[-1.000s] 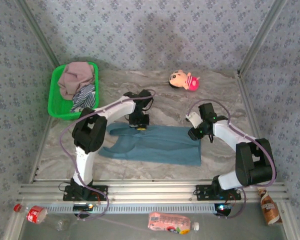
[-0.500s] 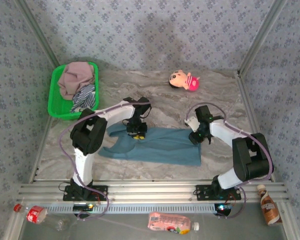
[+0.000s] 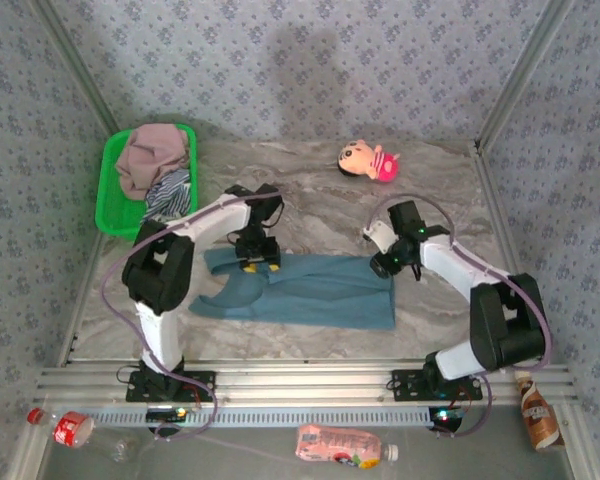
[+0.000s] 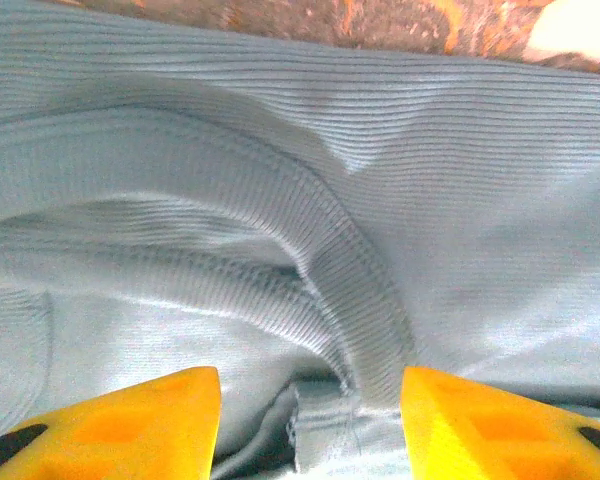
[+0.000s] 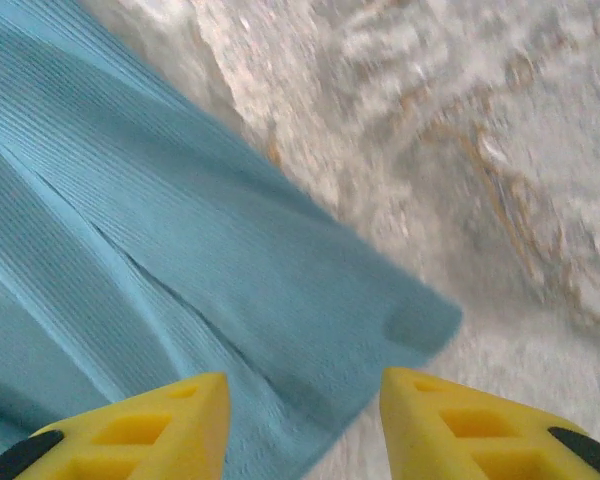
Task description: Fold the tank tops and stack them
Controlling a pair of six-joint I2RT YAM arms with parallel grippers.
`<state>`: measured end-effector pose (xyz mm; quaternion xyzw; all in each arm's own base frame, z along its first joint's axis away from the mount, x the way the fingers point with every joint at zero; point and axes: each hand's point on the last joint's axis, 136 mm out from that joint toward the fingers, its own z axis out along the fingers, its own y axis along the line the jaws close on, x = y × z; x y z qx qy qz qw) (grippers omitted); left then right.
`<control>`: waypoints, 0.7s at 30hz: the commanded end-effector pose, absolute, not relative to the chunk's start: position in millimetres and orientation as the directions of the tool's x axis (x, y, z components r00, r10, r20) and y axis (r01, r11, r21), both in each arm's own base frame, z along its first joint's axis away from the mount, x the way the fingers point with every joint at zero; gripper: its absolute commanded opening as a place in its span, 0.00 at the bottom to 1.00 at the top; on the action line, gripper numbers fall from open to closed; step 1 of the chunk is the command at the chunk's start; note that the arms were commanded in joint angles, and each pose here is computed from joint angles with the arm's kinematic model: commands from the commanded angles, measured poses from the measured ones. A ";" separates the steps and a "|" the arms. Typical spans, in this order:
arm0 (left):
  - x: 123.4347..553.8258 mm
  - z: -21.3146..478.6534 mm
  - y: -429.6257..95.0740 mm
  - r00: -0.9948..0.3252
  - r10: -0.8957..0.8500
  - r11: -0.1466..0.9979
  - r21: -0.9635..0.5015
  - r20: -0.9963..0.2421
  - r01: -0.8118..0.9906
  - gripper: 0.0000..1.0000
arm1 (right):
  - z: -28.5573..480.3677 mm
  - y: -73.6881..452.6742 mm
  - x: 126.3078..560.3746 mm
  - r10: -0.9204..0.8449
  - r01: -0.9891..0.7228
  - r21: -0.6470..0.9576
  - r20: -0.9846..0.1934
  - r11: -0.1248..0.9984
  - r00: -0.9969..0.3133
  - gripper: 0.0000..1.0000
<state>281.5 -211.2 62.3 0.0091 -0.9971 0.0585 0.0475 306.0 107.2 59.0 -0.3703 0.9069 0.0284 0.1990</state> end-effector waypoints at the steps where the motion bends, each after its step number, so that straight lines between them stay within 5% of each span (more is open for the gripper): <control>1: 277.2 70.6 -189.1 -0.995 -0.036 0.997 -0.061 0.097 -0.042 0.51 | 55.8 125.6 317.0 -0.710 -0.741 -0.102 -0.399 0.664 -0.581 0.45; 9: 307.4 30.2 -159.3 -0.991 -0.110 0.993 -0.024 0.073 -0.112 0.41 | 16.7 119.2 298.3 -0.818 -0.820 -0.105 -0.217 0.562 -0.533 0.41; 21: 332.0 2.8 -133.8 -0.991 -0.073 0.995 0.070 0.113 -0.066 0.30 | 15.2 91.3 255.4 -0.819 -0.804 -0.161 -0.155 0.573 -0.553 0.27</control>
